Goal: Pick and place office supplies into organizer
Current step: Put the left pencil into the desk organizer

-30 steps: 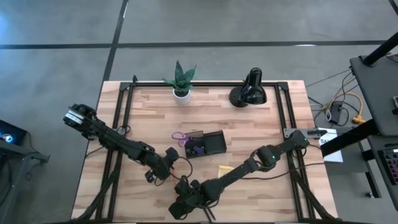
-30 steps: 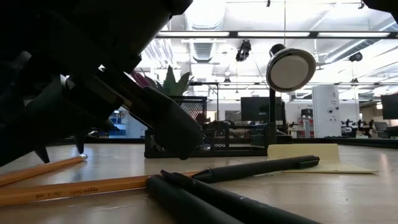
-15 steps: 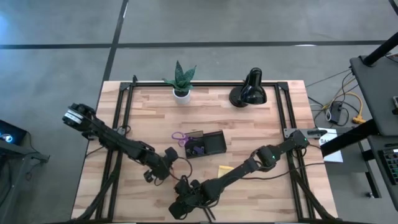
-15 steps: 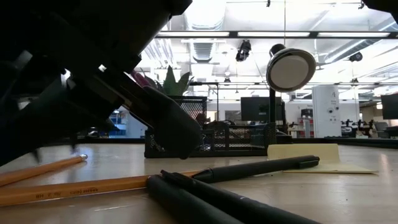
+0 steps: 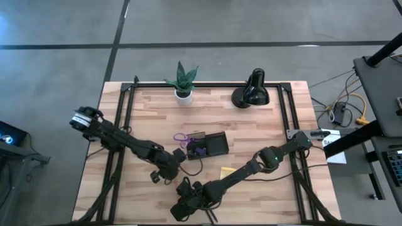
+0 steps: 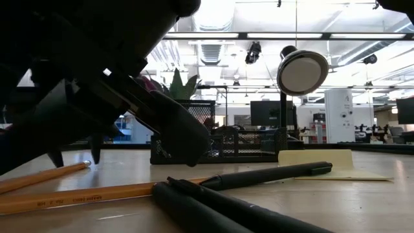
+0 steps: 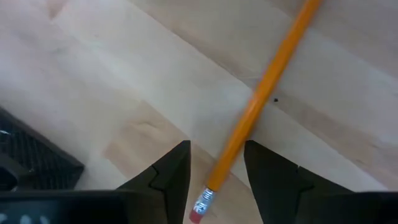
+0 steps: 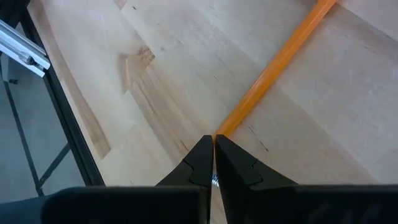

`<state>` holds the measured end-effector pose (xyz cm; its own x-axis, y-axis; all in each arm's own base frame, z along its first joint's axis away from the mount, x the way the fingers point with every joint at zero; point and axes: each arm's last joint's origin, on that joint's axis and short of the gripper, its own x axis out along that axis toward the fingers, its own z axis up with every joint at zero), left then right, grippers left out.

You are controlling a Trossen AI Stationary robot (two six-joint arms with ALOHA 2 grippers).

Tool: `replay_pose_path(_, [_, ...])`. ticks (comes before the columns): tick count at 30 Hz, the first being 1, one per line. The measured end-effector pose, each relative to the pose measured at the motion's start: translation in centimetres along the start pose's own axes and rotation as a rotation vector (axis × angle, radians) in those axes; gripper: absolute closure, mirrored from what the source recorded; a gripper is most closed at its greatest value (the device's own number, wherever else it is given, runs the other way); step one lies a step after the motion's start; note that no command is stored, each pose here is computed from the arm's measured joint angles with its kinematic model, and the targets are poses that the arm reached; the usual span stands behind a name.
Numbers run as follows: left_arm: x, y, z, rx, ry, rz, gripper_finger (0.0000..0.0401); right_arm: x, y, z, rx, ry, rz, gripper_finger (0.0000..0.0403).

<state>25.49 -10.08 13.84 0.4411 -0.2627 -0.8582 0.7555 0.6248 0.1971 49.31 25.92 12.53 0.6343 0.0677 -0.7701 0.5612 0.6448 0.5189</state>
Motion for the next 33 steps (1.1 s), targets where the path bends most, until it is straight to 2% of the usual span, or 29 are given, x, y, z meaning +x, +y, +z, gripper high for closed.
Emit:
replay_pose_path(8, [-0.5,-0.3,-0.1,-0.036,0.090,-0.103,0.0263,0.0,0.0,0.0,-0.004,0.000,-0.001,0.0392])
replay_pose_path(16, [-1.2,-1.2,-1.0,-0.287,0.185,-0.189,0.0263,0.0,-0.1,0.1,-0.058,0.002,-0.010,0.0392])
replay_pose_path(20, [-1.5,-1.4,-1.1,-0.431,0.187,-0.238,0.0263,0.2,-0.3,0.7,-0.034,-0.005,-0.013,0.0392])
replay_pose_path(25, [-2.1,-2.0,-1.0,-0.489,0.179,-0.296,0.0263,0.2,-0.5,1.3,0.110,-0.047,-0.024,0.0392])
replay_pose_path(29, [-2.3,-2.7,-1.3,-0.513,0.190,-0.296,0.0263,-0.3,0.1,1.2,0.325,-0.049,0.004,0.0392])
replay_pose_path(33, [-2.3,-3.6,-1.6,-0.562,0.202,-0.297,0.0263,-1.1,1.1,-0.3,0.557,-0.013,0.038,0.0392])
